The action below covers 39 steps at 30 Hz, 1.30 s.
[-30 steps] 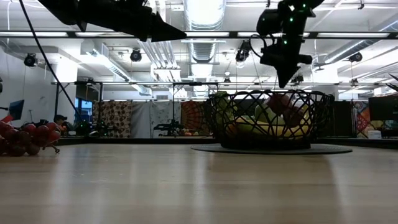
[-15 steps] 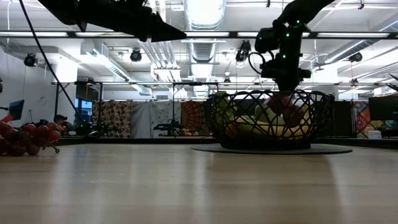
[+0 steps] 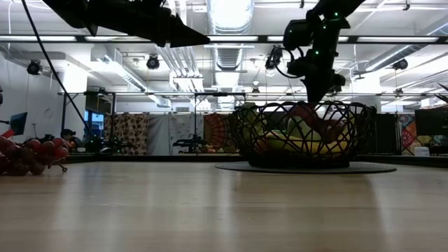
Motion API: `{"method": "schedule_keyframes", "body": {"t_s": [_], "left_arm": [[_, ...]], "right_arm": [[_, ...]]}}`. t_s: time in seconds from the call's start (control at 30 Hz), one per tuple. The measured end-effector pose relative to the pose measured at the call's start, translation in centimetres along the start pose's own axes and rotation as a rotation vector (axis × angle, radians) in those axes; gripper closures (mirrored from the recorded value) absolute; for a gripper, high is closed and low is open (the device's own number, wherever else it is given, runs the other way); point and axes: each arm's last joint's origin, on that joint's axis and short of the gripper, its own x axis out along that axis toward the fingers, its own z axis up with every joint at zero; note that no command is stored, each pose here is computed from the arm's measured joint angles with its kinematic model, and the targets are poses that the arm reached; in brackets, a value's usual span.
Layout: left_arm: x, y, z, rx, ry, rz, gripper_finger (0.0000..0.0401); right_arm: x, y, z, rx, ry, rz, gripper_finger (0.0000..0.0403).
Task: Build produce basket
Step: Put the pomegranate into the wire basket, then put the red grapes into the wire basket
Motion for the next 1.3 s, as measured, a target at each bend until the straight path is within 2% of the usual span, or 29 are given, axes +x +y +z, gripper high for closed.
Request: {"method": "schedule_keyframes", "body": {"t_s": [0.4,0.93,1.07,1.3], "left_arm": [[0.0,0.0,0.0,0.0,0.0,0.0,0.0232],[0.0,0.0,0.0,-0.002,0.0,0.0,0.0232],[0.0,0.0,0.0,-0.002,0.0,-0.001,0.0232],[0.0,-0.1,-0.1,-0.003,0.003,-0.002,0.0232]], "right_arm": [[-0.3,3.9,-0.3,-0.047,-0.061,0.052,0.0394],[-0.4,4.0,-0.9,-0.083,-0.029,-0.019,0.0394],[-0.8,3.9,-0.6,-0.093,-0.06,-0.055,0.0394],[-1.9,4.0,0.1,-0.099,-0.102,-0.052,0.0394]]}}
